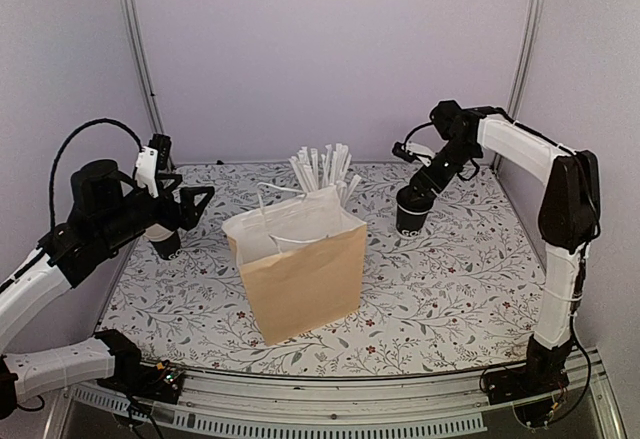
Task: Pack the takeout coffee
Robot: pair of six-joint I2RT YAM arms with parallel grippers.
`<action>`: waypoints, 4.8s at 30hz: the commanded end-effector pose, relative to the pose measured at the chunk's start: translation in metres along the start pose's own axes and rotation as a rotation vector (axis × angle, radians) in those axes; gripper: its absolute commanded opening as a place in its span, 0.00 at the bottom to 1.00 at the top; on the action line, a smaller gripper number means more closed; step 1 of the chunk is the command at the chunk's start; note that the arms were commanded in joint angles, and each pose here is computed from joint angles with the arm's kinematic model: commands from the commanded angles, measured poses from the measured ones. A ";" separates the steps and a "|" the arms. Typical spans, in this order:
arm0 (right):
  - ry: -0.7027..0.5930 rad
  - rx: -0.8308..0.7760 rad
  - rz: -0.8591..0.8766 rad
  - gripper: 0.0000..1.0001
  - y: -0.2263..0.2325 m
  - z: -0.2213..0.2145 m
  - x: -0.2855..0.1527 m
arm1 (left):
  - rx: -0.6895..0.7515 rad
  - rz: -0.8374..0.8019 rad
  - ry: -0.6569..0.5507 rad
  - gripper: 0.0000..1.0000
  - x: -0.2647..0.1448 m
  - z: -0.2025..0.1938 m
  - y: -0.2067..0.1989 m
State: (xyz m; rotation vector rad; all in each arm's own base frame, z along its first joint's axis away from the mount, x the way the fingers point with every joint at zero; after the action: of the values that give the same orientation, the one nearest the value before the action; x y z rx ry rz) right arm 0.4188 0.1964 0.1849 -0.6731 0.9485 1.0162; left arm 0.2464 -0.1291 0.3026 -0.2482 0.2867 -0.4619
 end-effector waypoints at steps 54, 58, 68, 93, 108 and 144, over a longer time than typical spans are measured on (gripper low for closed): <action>-0.550 -0.914 0.028 0.33 0.270 0.160 -0.133 | -0.212 0.075 0.247 0.82 0.054 -0.046 -0.008; -0.502 -0.933 0.067 0.29 0.277 0.163 -0.118 | -0.216 0.005 0.324 0.81 0.062 -0.071 -0.014; -0.395 -0.982 0.133 0.28 0.290 0.147 -0.107 | -0.181 -0.229 0.460 0.78 0.065 -0.116 -0.051; -0.127 -1.301 -0.045 0.28 0.344 0.059 -0.081 | -0.046 -0.290 0.464 0.79 0.096 -0.108 -0.086; -0.181 -1.370 -0.083 0.27 0.344 0.031 -0.089 | -0.098 -0.328 0.521 0.77 0.126 -0.143 -0.097; -0.226 -1.413 -0.230 0.26 0.337 0.037 -0.062 | 0.008 -0.223 0.535 0.71 0.127 -0.112 -0.088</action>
State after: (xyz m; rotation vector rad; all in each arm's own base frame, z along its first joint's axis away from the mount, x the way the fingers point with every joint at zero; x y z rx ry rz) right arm 0.1103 0.3335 0.2270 -1.7624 -0.2278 1.4366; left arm 0.2800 -0.3040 0.1194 -0.1634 0.9446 -0.8151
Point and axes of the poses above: each gripper's point midway between its finger pads, its own x axis out along the fingers, its own y axis along the line the jaws close on, z = x × y, the point moved 4 cm from there along -x, back along the fingers, and after that the axes turned 14 degrees about -x, right-handed, at the moved point
